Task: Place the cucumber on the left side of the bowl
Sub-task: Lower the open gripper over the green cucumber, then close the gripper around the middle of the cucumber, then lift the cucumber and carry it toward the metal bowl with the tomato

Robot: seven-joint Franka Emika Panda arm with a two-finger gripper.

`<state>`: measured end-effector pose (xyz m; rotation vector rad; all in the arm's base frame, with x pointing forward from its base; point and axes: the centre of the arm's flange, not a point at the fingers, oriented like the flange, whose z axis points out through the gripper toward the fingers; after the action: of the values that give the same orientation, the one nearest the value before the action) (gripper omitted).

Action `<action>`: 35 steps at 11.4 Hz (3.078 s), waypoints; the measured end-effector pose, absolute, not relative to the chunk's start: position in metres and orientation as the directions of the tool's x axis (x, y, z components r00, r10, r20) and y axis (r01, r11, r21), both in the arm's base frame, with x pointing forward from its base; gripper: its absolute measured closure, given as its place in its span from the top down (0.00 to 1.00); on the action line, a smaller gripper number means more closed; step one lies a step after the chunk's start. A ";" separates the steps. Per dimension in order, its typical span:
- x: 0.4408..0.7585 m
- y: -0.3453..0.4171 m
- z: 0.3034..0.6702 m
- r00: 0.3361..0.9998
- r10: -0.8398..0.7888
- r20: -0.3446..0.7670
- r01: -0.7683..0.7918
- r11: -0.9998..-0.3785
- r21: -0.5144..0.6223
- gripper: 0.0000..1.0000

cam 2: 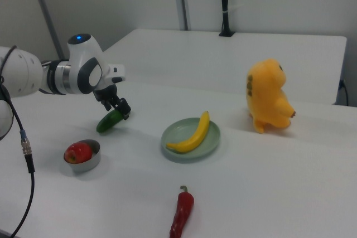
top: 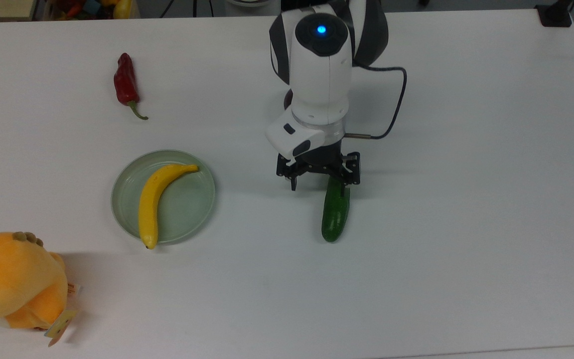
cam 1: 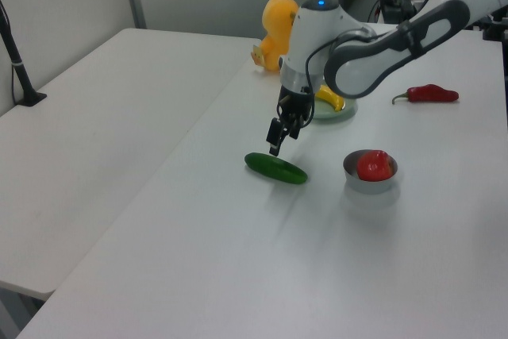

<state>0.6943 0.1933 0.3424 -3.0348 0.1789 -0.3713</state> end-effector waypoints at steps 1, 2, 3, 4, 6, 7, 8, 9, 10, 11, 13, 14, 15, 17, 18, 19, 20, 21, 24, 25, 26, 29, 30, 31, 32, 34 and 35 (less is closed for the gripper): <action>0.696 0.197 0.334 0.960 -0.134 0.244 -0.112 -0.989 -0.099 1.00; 0.697 0.199 0.331 0.959 -0.134 0.251 -0.111 -0.988 -0.105 1.00; 0.697 0.204 0.330 0.958 -0.131 0.257 -0.105 -0.988 -0.111 1.00; 0.697 0.208 0.331 0.956 -0.128 0.263 -0.100 -0.988 -0.119 1.00; 0.696 0.213 0.329 0.955 -0.129 0.269 -0.099 -0.987 -0.124 1.00; 0.696 0.214 0.327 0.955 -0.129 0.267 -0.098 -0.987 -0.124 1.00; 0.696 0.215 0.325 0.956 -0.119 0.269 -0.090 -0.989 -0.115 1.00; 0.695 0.216 0.323 0.957 -0.099 0.274 -0.075 -0.993 -0.096 1.00; 0.694 0.219 0.320 0.958 -0.080 0.276 -0.060 -0.995 -0.081 1.00; 0.693 0.225 0.317 0.959 -0.064 0.276 -0.045 -0.996 -0.075 0.97; 0.690 0.232 0.315 0.959 -0.031 0.282 -0.017 -0.998 -0.055 0.61; 0.690 0.232 0.316 0.959 -0.028 0.283 -0.013 -0.999 -0.052 0.50; 0.690 0.232 0.316 0.959 -0.027 0.284 -0.013 -0.999 -0.052 0.50; 0.692 0.231 0.318 0.957 -0.029 0.287 -0.014 -0.999 -0.053 0.50; 0.693 0.231 0.322 0.955 -0.030 0.295 -0.014 -0.998 -0.055 0.50; 0.696 0.231 0.334 0.949 -0.033 0.314 -0.014 -0.998 -0.061 0.50; 0.696 0.231 0.348 0.943 -0.034 0.331 -0.013 -0.998 -0.066 0.50; 0.694 0.232 0.367 0.938 -0.034 0.344 -0.012 -0.998 -0.068 0.50; 0.672 0.228 0.427 0.958 -0.030 0.286 -0.023 -0.999 -0.026 0.50; 0.661 0.227 0.447 0.964 -0.027 0.263 -0.025 -1.000 -0.011 0.50; 0.649 0.228 0.459 0.971 -0.020 0.238 -0.022 -1.000 0.003 0.50; 0.595 0.249 0.473 0.989 0.038 0.141 0.031 -0.998 0.052 0.50; 0.578 0.258 0.472 0.992 0.059 0.107 0.052 -0.997 0.064 0.50; 0.565 0.265 0.469 0.994 0.072 0.080 0.066 -0.996 0.067 0.50; 0.556 0.269 0.465 0.995 0.080 0.058 0.076 -0.995 0.071 0.50; 0.537 0.277 0.457 0.994 0.108 0.030 0.105 -0.991 0.081 0.50; 0.523 0.286 0.452 0.992 0.129 0.013 0.128 -0.989 0.081 0.50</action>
<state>0.5230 0.2862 0.4518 -3.2147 -0.2074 -0.0297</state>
